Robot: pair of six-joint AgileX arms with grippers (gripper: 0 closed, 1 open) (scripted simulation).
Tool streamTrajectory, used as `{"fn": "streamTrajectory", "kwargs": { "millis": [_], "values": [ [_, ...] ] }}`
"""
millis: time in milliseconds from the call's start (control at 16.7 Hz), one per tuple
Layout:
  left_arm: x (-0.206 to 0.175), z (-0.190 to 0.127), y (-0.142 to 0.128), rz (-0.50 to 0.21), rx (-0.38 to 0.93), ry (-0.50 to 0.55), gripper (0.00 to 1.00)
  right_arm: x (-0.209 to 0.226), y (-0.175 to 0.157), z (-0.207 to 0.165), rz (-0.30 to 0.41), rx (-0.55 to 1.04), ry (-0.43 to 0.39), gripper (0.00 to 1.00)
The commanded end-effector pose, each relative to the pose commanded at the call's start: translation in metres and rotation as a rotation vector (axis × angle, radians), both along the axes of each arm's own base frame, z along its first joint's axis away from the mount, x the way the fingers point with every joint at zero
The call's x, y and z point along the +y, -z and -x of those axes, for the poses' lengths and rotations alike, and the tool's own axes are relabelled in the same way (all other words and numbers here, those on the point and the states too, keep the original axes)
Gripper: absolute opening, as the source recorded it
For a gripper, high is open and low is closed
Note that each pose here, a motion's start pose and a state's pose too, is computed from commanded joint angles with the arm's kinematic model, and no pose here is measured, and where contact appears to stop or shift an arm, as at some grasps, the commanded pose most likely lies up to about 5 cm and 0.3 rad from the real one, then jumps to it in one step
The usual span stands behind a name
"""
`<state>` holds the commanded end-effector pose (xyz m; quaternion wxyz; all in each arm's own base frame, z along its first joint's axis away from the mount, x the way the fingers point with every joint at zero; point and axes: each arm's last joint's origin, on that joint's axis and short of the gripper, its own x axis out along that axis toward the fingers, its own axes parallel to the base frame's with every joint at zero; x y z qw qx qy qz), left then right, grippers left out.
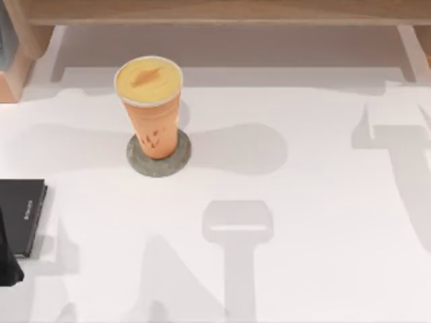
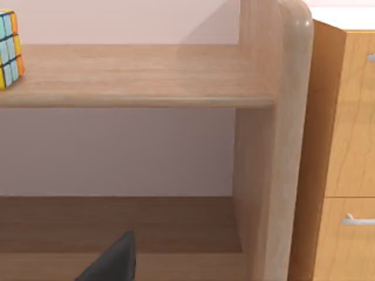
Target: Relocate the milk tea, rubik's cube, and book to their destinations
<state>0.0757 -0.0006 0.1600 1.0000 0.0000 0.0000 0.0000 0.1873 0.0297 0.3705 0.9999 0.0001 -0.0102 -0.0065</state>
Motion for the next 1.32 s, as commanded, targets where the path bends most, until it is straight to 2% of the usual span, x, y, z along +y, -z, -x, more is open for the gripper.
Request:
{"fn": "streamTrajectory", "kwargs": {
  "millis": [300,480,600,780,1020,1080,1200,1320],
  "values": [
    [0.0,0.0,0.0,0.0,0.0,0.0,1.0,-0.022,0.118,0.066,-0.004,0.033,-0.014,1.0],
    [0.0,0.0,0.0,0.0,0.0,0.0,1.0,-0.026,0.172,0.079,-0.005,0.03,-0.042,1.0],
    [0.0,0.0,0.0,0.0,0.0,0.0,1.0,-0.028,0.196,0.081,-0.005,0.025,-0.035,1.0],
    [0.0,0.0,0.0,0.0,0.0,0.0,1.0,-0.031,0.211,0.082,0.0,0.02,-0.013,1.0],
    [0.0,0.0,0.0,0.0,0.0,0.0,1.0,-0.031,0.211,0.082,0.0,0.02,-0.013,1.0],
    [0.001,-0.007,0.003,0.003,0.134,-0.013,1.0,-0.031,0.211,0.082,0.0,0.02,-0.013,1.0],
    [0.001,-0.006,0.0,0.003,0.13,-0.013,1.0,-0.031,0.211,0.082,0.0,0.02,-0.013,1.0],
    [0.002,-0.005,-0.013,0.004,0.11,-0.012,1.0,-0.031,0.211,0.082,0.0,0.02,-0.013,1.0]
  ]
}}
